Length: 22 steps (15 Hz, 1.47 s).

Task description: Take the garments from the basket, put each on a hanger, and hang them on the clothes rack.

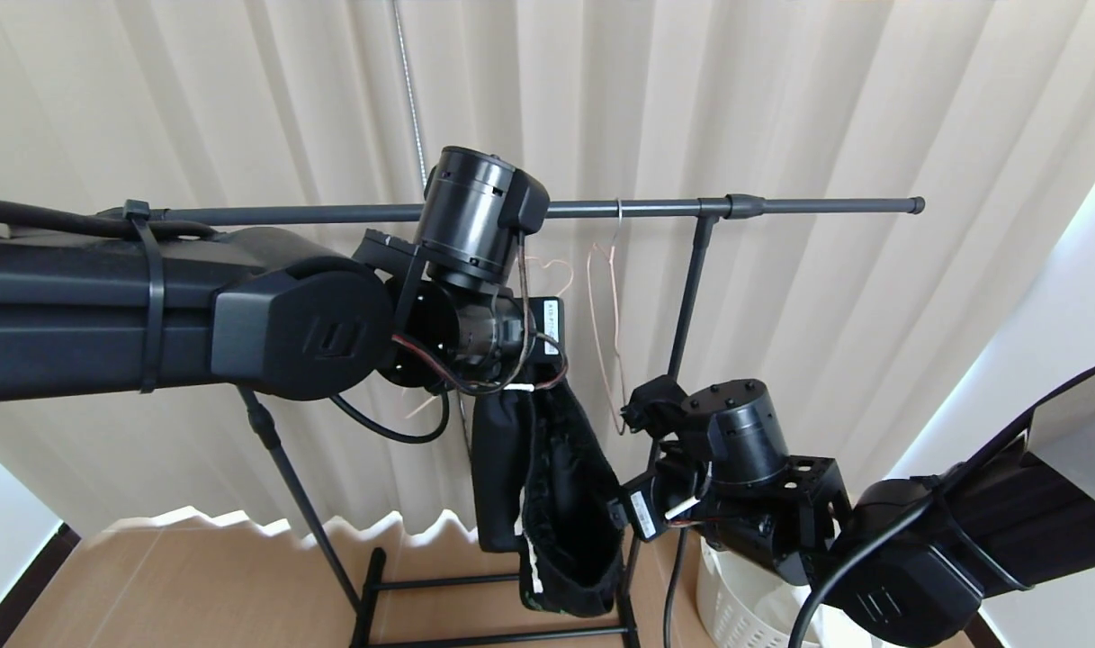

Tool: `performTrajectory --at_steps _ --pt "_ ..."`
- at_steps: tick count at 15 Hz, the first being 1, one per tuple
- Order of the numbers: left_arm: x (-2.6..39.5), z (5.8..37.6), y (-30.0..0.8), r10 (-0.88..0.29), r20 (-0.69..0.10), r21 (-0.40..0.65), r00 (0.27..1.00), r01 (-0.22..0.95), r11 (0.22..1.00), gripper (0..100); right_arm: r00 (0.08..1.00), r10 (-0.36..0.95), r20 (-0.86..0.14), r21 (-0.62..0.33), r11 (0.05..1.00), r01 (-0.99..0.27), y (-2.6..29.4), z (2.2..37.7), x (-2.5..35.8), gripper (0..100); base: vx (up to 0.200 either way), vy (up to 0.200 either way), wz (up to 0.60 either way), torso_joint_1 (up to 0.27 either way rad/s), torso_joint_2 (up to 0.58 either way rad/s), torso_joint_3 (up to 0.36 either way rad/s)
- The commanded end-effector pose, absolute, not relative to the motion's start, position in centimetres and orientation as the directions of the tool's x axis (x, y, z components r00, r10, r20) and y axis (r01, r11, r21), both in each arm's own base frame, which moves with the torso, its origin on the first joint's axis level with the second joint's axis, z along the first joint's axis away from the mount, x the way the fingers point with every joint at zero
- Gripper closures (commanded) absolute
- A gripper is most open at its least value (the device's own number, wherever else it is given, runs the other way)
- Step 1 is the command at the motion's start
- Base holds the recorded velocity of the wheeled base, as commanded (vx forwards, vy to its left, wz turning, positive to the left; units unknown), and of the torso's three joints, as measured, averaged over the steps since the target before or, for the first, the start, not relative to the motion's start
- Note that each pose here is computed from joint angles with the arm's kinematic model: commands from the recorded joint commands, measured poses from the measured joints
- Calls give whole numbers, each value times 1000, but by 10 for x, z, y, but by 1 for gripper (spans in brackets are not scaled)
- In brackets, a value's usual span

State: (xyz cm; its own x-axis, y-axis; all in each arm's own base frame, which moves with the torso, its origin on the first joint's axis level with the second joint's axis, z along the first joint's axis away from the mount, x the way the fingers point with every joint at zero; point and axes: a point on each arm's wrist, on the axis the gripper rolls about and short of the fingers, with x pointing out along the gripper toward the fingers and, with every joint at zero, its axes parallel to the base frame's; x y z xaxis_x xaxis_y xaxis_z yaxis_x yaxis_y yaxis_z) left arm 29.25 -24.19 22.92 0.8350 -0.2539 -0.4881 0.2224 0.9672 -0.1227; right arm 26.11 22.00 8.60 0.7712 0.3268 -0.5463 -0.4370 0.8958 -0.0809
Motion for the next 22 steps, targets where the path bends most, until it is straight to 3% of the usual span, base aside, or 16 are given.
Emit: performTrajectory --at_steps 1,6,10,16,17,22 --pt "292 229 -242 -253 -488 -123 835 221 967 100 780 335 -529 -78 896 -438 221 85 262 100 0 0 0 0 0 0" --pt "295 224 -236 -235 -506 -113 830 206 972 100 807 325 -494 -65 911 -406 209 78 264 100 0 0 0 0 0 0" --pt "300 202 -222 -184 -567 -53 803 187 981 100 877 287 -386 -34 945 -324 185 103 279 100 0 0 0 0 0 0" --pt "286 178 -217 -160 -634 33 756 234 972 100 902 281 -328 -22 952 -305 182 123 277 100 0 0 0 0 0 0" --pt "282 178 -216 -163 -636 38 754 241 970 0 905 278 -323 -22 954 -301 181 124 277 100 0 0 0 0 0 0" --pt "266 188 -192 -185 -638 60 747 288 956 0 912 263 -315 -21 959 -283 176 127 280 100 0 0 0 0 0 0"
